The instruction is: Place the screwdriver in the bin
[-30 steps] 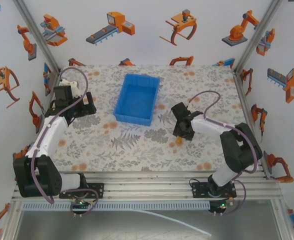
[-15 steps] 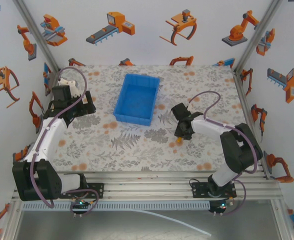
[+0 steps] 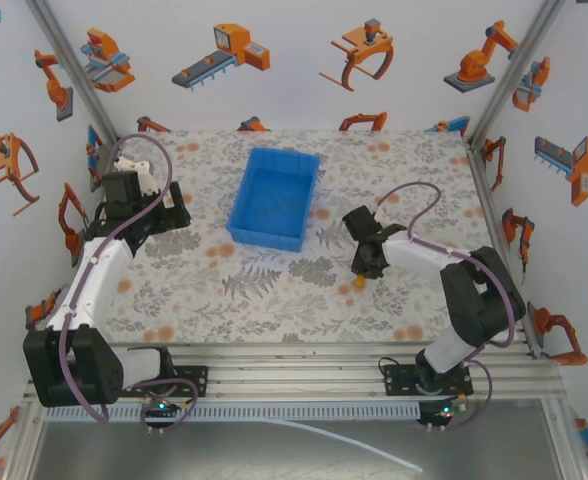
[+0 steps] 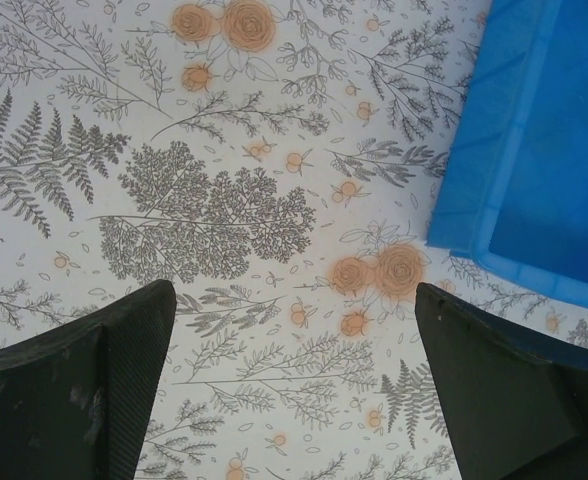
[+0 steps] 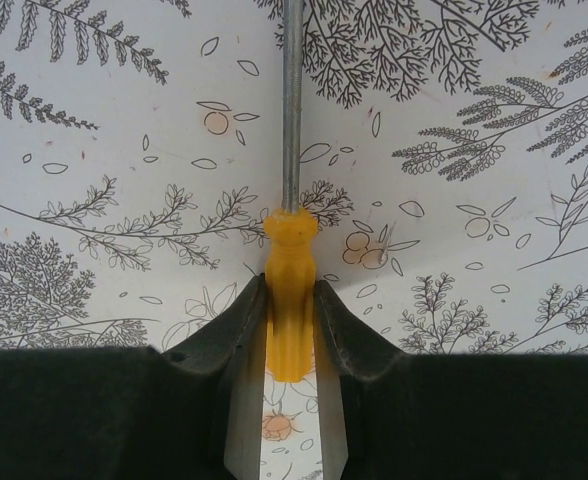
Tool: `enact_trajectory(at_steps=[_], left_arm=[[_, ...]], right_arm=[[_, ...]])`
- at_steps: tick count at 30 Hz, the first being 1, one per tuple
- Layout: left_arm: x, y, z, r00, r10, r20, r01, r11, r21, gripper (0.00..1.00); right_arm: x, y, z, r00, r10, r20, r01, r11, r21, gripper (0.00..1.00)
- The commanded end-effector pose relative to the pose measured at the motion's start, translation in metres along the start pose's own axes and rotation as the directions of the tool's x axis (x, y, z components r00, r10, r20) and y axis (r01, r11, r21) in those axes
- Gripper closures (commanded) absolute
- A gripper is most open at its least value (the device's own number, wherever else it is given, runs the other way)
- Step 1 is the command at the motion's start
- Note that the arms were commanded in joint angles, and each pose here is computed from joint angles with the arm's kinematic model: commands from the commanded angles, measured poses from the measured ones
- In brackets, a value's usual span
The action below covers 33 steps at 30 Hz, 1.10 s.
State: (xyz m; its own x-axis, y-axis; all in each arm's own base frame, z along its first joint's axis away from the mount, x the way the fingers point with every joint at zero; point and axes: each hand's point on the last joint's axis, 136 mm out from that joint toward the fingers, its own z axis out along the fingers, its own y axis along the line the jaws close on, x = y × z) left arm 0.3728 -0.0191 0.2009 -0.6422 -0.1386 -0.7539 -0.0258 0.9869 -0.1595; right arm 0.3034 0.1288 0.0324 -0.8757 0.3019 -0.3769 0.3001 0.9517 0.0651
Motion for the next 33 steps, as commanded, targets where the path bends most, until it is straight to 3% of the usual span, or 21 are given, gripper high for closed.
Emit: enact_trajectory(at_steps=[1, 17, 25, 33], left_arm=[[-0.001, 0.0, -0.007, 1.0, 0.005, 0.002, -0.005, 1.0, -0.008, 0.03], [-0.002, 0.003, -0.007, 1.0, 0.028, 0.0, -0.028, 0.999, -0.027, 0.03], [-0.004, 0.003, -0.009, 1.0, 0.027, 0.006, -0.027, 0.999, -0.032, 0.03], [-0.006, 0.004, -0.009, 1.0, 0.029, 0.006, -0.029, 0.999, -0.038, 0.03]], right_arm=[[0.005, -0.011, -0.004, 0.999, -0.037, -0.003, 0.037, 0.999, 0.037, 0.84], [-0.04, 0.014, -0.057, 0.99, -0.085, 0.111, 0.091, 0.995, -0.045, 0.84], [-0.081, 0.056, -0.088, 0.977, -0.133, 0.167, 0.154, 0.981, -0.122, 0.84], [-0.121, 0.123, -0.108, 0.951, -0.209, 0.228, 0.254, 0.949, -0.186, 0.84]])
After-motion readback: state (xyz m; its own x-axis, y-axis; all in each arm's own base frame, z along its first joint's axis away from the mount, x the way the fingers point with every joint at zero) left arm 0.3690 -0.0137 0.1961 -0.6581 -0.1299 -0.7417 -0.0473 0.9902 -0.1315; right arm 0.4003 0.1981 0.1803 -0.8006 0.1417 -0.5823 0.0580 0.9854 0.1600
